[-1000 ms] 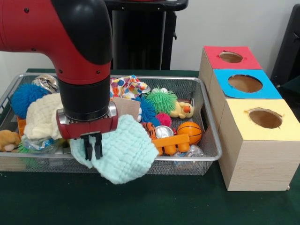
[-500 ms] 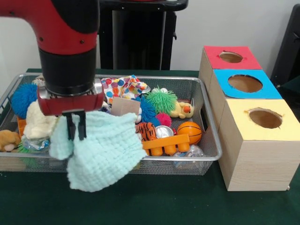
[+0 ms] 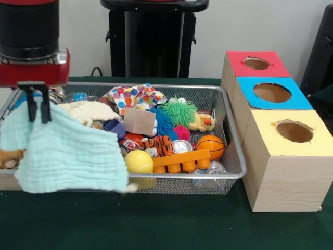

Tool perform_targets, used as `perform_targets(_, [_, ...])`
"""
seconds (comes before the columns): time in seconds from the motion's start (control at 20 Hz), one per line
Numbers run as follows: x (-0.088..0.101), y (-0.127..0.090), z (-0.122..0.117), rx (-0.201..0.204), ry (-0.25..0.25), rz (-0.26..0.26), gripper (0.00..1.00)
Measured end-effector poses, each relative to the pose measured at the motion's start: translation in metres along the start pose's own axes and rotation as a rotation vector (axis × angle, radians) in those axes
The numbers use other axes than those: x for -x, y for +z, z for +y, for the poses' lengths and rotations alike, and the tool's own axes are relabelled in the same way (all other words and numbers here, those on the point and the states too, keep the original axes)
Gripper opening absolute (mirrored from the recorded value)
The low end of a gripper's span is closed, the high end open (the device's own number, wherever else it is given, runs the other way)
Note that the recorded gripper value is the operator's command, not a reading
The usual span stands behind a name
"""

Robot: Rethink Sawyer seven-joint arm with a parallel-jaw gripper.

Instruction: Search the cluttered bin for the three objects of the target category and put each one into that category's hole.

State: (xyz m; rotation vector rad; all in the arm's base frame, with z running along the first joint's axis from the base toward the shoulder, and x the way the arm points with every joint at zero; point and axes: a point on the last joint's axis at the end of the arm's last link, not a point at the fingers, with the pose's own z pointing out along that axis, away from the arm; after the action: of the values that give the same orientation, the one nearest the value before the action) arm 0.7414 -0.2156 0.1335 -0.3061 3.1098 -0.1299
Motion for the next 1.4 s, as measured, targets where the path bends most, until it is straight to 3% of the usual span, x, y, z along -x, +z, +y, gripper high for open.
perform_targets(0.45, [-0.033,-0.001,-0.035,-0.003,0.046,0.018,0.0])
perform_targets(0.8, [-0.039,0.005,-0.037,-0.023,0.032,0.018,0.0])
perform_targets(1.15, [-0.044,0.012,-0.035,-0.046,0.01,-0.02,0.0])
perform_targets(1.4, [-0.063,0.013,-0.034,-0.044,0.005,-0.031,0.0])
